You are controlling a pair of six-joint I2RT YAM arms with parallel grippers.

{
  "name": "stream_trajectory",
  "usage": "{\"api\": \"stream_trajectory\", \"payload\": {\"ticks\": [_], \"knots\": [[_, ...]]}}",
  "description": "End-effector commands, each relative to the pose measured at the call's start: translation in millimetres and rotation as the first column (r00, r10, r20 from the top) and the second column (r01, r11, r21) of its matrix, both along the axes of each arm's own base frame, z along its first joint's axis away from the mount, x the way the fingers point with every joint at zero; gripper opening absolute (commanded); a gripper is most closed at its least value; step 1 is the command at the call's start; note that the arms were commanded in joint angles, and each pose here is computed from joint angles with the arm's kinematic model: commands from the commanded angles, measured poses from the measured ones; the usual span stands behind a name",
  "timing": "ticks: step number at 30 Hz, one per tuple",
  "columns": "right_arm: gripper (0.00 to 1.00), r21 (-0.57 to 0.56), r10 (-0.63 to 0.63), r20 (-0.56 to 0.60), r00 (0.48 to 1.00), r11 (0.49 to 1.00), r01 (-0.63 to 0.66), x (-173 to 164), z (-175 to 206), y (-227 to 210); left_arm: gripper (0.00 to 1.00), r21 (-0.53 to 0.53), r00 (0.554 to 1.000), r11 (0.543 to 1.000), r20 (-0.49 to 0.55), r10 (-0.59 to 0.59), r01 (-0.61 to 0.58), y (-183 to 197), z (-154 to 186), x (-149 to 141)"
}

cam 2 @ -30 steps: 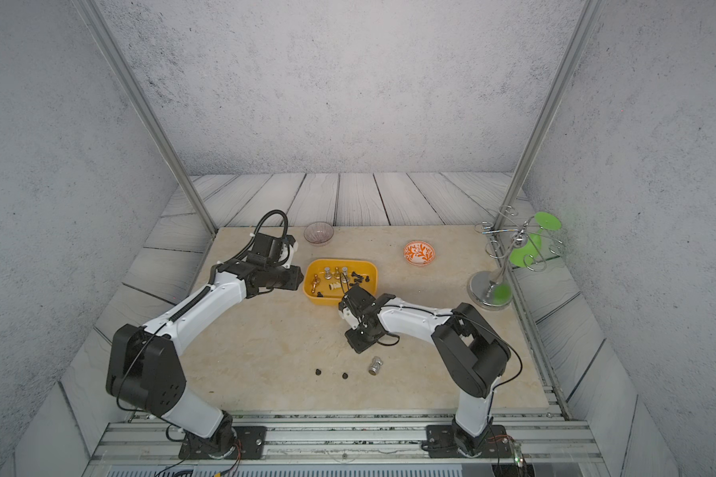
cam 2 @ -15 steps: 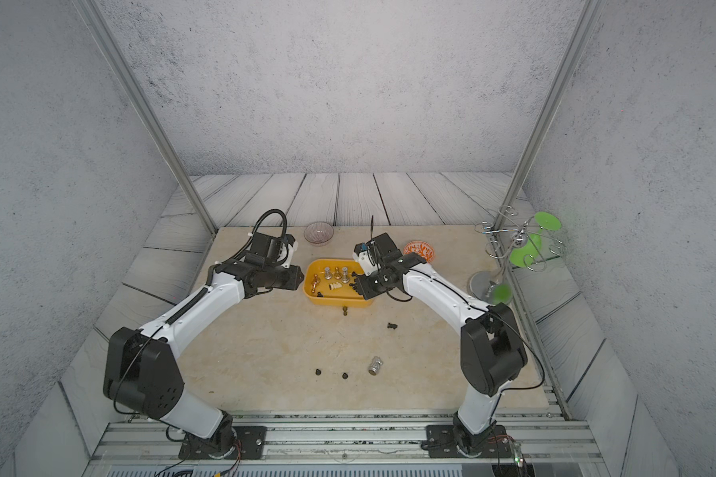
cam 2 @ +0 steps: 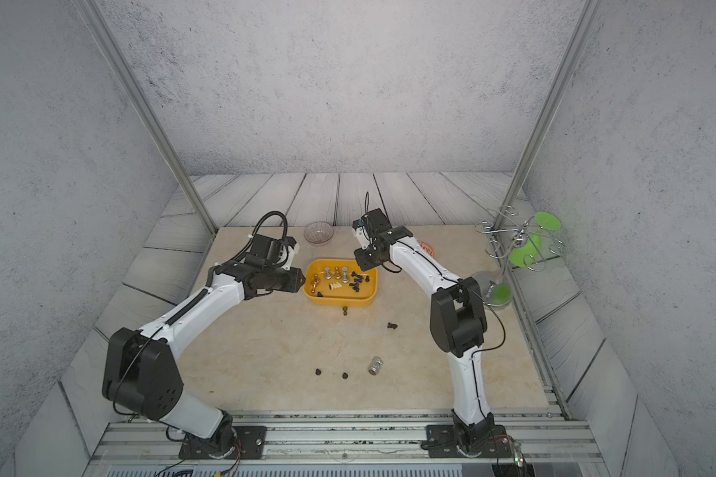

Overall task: Put the chess pieces into the storage box
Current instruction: Place the chess piece in the storage box.

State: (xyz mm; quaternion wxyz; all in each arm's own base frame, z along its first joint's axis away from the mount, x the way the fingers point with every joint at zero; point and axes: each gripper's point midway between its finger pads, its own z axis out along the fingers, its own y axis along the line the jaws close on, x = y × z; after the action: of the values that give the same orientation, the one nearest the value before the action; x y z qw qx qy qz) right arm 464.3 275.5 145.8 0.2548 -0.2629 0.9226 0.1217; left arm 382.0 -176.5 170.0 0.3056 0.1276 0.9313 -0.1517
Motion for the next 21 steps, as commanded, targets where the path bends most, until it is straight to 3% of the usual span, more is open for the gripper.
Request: {"api": "stream_trajectory", "payload": {"ticks": [1, 13, 21], "knots": [[0.13, -0.046, -0.016, -0.038, 0.999, 0.999, 0.014, 5, -20, -3, 0.34, -0.017, 1.000, 1.000, 0.013, 0.002, -0.002, 3, 7, -3], [0.13, -0.046, -0.070, -0.062, 0.996, 0.997, 0.067, 26, -52, 4, 0.34, -0.020, 1.000, 1.000, -0.003, 0.001, -0.001, 4, 2, -9], [0.20, -0.055, -0.080, -0.082, 0.993, 0.996, 0.075, 31, -64, 3, 0.34, -0.018, 1.000, 1.000, -0.001, 0.003, -0.003, 5, 4, -11]]}}
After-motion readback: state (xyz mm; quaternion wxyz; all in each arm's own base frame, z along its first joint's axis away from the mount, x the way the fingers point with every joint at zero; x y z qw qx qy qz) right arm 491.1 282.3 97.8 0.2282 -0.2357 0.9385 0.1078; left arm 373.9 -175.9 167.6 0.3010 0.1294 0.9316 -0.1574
